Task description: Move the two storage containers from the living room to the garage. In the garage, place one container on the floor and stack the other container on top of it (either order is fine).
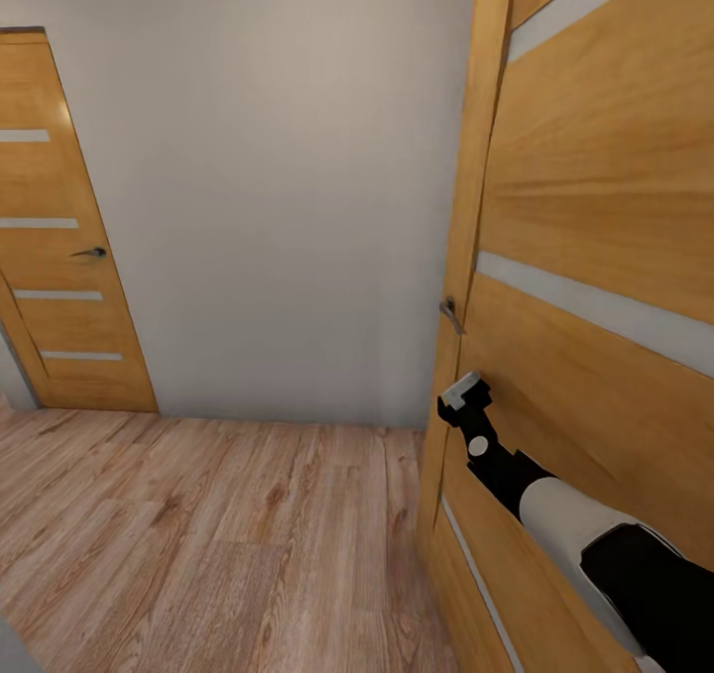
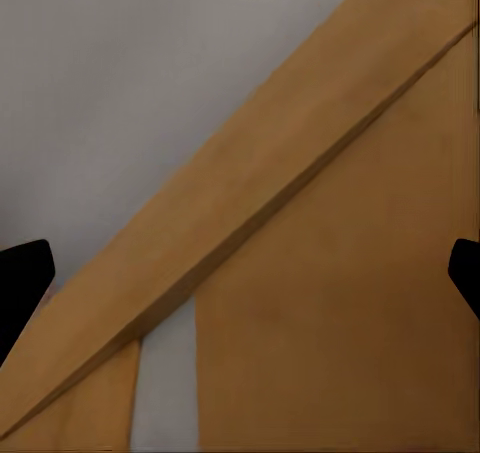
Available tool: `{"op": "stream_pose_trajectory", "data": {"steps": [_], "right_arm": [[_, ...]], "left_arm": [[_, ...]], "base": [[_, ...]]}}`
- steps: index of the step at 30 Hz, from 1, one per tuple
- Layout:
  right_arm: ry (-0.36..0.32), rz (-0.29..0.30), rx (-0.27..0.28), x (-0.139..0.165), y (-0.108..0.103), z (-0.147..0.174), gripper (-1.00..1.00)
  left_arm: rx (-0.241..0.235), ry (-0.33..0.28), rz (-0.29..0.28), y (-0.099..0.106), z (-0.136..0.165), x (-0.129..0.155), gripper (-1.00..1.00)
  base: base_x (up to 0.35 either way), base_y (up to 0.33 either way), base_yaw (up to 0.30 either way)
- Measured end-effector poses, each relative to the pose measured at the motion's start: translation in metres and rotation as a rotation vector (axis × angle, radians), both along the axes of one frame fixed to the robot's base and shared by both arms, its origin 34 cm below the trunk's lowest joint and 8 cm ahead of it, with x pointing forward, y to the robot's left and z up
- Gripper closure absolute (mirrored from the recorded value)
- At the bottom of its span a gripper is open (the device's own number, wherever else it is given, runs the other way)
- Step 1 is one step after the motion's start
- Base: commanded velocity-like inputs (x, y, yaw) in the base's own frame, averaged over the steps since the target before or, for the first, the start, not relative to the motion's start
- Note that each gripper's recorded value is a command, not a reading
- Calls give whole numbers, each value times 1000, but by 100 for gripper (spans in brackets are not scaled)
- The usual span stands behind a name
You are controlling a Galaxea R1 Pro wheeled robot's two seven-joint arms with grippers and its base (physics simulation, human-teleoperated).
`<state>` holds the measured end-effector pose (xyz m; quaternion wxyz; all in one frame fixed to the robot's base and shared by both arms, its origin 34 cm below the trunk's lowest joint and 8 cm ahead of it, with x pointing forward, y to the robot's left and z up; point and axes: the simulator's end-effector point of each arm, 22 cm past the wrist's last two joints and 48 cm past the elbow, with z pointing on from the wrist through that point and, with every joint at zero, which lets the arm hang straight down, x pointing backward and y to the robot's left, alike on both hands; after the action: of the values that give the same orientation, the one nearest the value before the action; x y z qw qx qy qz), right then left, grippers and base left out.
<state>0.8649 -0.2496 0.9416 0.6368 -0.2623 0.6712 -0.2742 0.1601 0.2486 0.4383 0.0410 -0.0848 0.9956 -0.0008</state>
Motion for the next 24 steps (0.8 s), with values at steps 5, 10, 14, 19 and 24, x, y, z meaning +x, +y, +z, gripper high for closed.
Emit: {"op": "stream_pose_trajectory", "data": {"steps": [5,10,14,19,24], "right_arm": [[-1,-27,-6,0,-21,0,-100],[5,-35,-14,0,-30,-1,-100],[5,-38,-20,-1,-34,-1,-100],[3,-63,-9,-1,-48,-1,-100],[5,-118,30,-4,-80,-2,-100]], "left_arm": [[0,0,0,0,0,0,-100],[0,0,0,0,0,0,-100],[0,0,0,0,0,0,-100],[0,0,0,0,0,0,-100],[0,0,0,0,0,0,-100]], "base": [[0,0,0],[0,0,0],[0,0,0],[0,0,0],[0,0,0]]}}
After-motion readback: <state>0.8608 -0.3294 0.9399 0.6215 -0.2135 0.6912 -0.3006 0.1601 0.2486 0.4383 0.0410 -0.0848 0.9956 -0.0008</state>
